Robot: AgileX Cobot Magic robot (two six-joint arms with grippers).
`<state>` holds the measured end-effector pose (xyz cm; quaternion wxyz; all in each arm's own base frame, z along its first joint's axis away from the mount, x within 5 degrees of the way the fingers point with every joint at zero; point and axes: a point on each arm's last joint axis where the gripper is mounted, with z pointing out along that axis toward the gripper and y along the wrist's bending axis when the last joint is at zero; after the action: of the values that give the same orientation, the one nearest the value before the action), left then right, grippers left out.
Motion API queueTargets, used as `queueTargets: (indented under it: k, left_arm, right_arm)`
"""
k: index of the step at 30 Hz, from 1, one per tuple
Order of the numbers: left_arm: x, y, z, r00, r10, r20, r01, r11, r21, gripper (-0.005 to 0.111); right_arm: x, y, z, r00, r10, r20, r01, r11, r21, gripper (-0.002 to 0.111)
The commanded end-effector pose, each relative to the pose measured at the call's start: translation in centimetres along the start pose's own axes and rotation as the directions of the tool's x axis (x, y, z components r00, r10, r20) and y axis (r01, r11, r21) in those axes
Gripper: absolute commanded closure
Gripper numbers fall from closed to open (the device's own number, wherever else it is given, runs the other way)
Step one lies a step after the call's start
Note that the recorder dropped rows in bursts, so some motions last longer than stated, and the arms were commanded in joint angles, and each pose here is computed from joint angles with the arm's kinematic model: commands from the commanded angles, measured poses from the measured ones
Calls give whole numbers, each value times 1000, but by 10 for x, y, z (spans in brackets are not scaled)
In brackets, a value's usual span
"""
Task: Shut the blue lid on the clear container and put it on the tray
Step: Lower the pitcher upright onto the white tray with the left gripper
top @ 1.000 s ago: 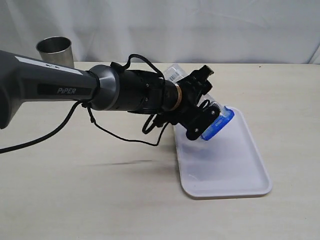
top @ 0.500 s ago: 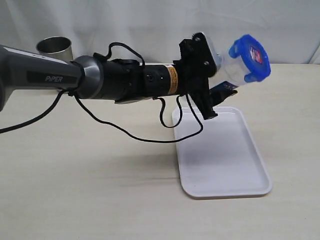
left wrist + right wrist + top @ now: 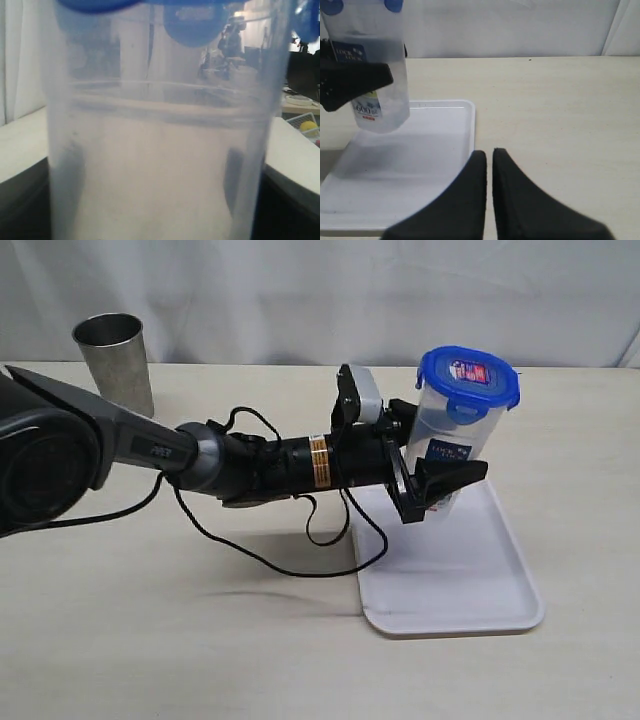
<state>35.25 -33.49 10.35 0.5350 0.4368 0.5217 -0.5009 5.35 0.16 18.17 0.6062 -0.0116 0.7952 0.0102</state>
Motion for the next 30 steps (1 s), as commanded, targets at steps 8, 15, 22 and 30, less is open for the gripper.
queueTargets:
  k: [8, 15, 22, 30]
  left_arm:
    - [12, -6, 37, 995, 10, 94, -15, 998, 60, 107]
    - [35, -7, 36, 997, -24, 69, 20, 998, 51, 107]
    - [36, -6, 36, 998, -25, 65, 22, 999, 45, 103]
    - [40, -3, 36, 1000, -25, 14, 25, 1000, 8, 35]
  right_arm:
    - [-1, 0, 0, 1000, 1, 14, -1, 1000, 9, 104]
    - [-1, 0, 0, 1000, 3, 14, -3, 1000, 8, 104]
    - [-1, 0, 0, 1000, 3, 14, -3, 1000, 8, 104]
    - [-1, 0, 0, 1000, 3, 14, -3, 1000, 8, 104]
